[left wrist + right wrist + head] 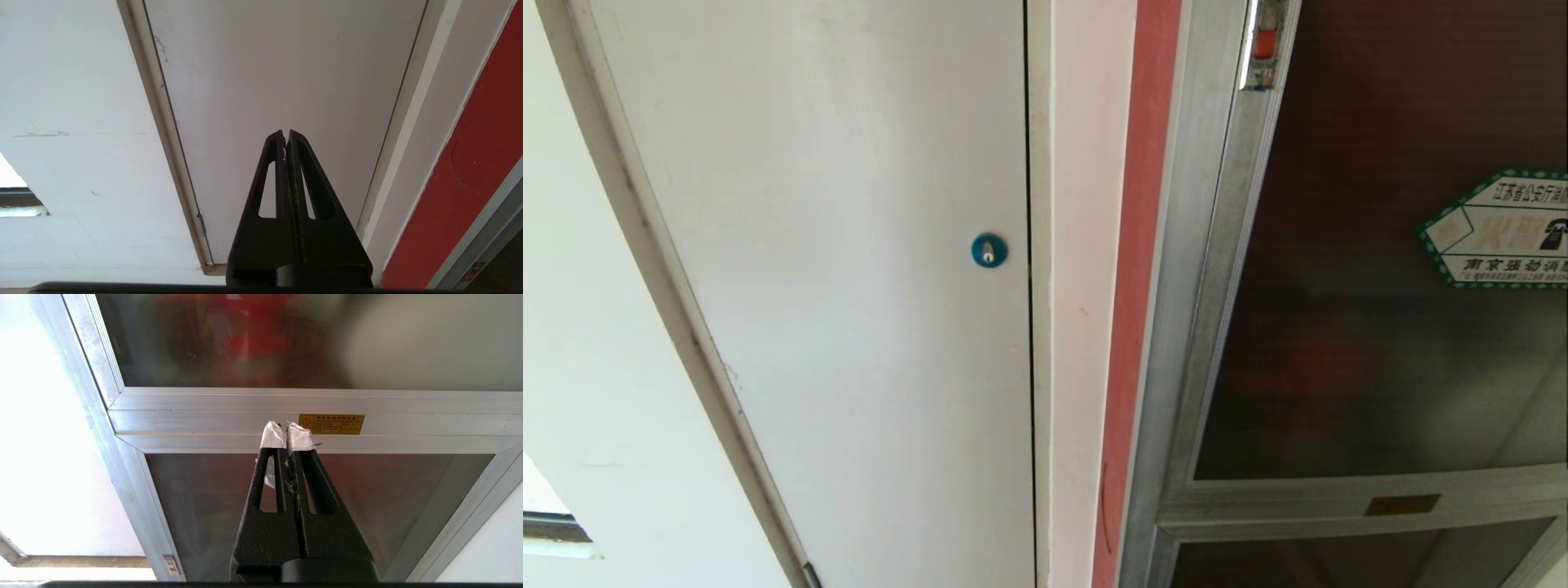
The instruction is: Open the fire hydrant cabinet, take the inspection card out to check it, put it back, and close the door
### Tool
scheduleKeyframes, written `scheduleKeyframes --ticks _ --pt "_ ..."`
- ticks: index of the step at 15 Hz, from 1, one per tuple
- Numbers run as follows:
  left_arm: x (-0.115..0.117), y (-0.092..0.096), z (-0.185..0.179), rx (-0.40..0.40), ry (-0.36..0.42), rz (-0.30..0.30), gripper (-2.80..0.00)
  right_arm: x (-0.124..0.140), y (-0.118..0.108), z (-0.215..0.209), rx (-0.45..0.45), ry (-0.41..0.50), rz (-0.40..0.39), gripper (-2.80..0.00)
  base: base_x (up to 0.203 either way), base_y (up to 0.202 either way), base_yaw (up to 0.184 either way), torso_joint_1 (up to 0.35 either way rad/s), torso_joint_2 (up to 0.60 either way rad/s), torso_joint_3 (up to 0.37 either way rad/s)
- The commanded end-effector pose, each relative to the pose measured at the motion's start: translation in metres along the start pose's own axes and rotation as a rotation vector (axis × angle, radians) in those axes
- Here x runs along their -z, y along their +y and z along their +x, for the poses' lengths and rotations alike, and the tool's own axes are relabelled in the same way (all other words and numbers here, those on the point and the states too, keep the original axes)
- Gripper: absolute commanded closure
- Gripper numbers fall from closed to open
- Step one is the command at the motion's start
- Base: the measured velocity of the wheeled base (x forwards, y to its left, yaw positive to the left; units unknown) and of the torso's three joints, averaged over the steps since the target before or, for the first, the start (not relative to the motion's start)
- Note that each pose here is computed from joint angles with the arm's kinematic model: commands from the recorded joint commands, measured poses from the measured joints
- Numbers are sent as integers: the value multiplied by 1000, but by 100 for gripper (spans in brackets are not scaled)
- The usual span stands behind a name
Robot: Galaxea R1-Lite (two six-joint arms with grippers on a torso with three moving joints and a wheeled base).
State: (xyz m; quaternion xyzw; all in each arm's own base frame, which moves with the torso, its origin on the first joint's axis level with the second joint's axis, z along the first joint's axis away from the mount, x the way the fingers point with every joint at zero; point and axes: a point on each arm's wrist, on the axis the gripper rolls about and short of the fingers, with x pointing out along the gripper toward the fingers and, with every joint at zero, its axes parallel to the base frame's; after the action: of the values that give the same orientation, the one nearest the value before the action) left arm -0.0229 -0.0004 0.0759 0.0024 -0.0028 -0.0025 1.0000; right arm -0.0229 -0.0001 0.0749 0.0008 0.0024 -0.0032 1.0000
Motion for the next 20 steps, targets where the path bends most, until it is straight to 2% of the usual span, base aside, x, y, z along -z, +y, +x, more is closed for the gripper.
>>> scheduleKeyframes --ticks 1,8,15,18,20 --pt "0 0 0 -1 1 0 0 0 0 0 0 1 1 0 0 0 0 0 0 0" --pt "0 0 0 -1 1 0 0 0 0 0 21 -1 43 0 0 0 0 0 0 0" --pt "0 0 0 -1 1 0 0 -2 -1 -1 22 -10 40 0 0 0 0 0 0 0" --pt "0 0 0 -1 1 0 0 -28 -1 -10 21 -92 34 0 0 0 0 0 0 0" --pt "0 0 0 -1 1 0 0 -47 0 -15 17 -99 -8 0 0 0 0 0 0 0"
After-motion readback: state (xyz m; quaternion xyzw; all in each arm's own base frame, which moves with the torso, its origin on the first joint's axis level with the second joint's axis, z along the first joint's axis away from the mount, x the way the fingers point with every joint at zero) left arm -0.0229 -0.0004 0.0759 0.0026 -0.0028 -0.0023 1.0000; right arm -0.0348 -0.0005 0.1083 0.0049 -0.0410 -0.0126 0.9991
